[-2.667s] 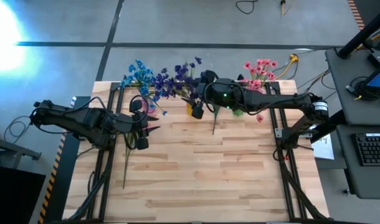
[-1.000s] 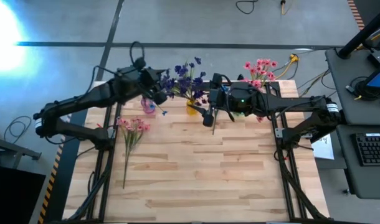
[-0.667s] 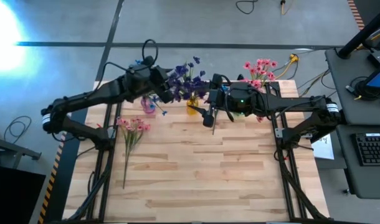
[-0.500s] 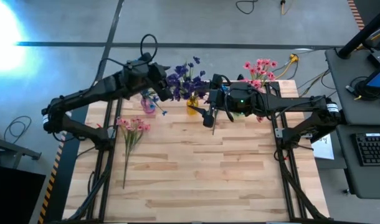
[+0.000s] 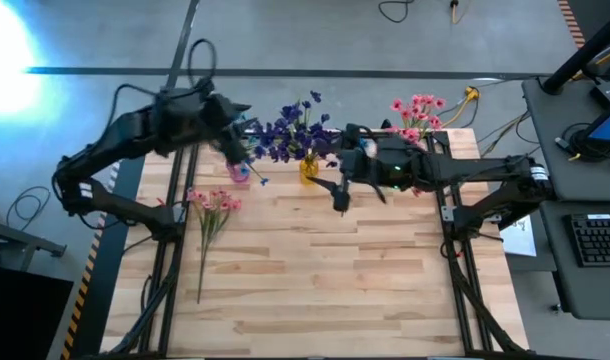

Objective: Sort flowers into vase by color
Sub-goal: Put the violet flowers into the yellow vase

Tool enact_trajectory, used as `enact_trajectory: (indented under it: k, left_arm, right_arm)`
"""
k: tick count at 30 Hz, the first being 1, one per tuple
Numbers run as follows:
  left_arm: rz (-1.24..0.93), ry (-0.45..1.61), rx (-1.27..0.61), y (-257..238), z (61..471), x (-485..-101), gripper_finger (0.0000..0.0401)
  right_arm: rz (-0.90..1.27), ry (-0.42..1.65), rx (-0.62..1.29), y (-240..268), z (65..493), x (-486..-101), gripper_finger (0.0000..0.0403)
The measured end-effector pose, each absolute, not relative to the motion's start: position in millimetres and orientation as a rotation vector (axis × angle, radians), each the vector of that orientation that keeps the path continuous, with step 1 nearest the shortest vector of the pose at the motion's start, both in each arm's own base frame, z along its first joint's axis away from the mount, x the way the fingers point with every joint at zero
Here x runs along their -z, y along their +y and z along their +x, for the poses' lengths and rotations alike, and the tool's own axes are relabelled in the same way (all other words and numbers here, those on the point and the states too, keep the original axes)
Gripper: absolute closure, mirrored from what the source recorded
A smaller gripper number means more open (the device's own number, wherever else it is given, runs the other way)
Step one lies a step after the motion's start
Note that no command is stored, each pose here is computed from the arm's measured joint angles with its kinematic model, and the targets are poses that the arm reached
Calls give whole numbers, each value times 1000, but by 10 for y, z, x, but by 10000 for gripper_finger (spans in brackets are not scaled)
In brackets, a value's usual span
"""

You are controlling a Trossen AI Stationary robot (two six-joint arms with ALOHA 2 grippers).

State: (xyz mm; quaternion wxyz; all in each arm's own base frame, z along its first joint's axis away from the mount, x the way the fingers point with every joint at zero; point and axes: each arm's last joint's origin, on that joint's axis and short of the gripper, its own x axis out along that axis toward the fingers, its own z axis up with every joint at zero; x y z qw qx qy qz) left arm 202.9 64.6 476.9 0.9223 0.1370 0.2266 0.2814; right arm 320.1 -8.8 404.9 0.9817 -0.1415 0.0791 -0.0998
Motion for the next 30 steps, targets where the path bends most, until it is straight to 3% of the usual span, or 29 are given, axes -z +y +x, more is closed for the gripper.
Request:
enact_trajectory:
  k: [6, 11, 20, 30]
  left_arm:
    - [231, 371, -425, 184, 1884, -4815, 278]
    - [261, 383, -492, -233, 1916, -4631, 278]
    - [228, 383, -430, -926, 2086, -4101, 278]
    - [114, 277, -431, -1095, 2363, -3282, 278]
  right_arm:
    - [-271, 119, 127, 151, 3016, -4190, 113]
    - [-237, 120, 59, 349, 2937, -4213, 121]
    - [-107, 210, -49, 680, 2858, -4118, 133]
    - [84, 455, -57, 834, 2741, -3893, 145]
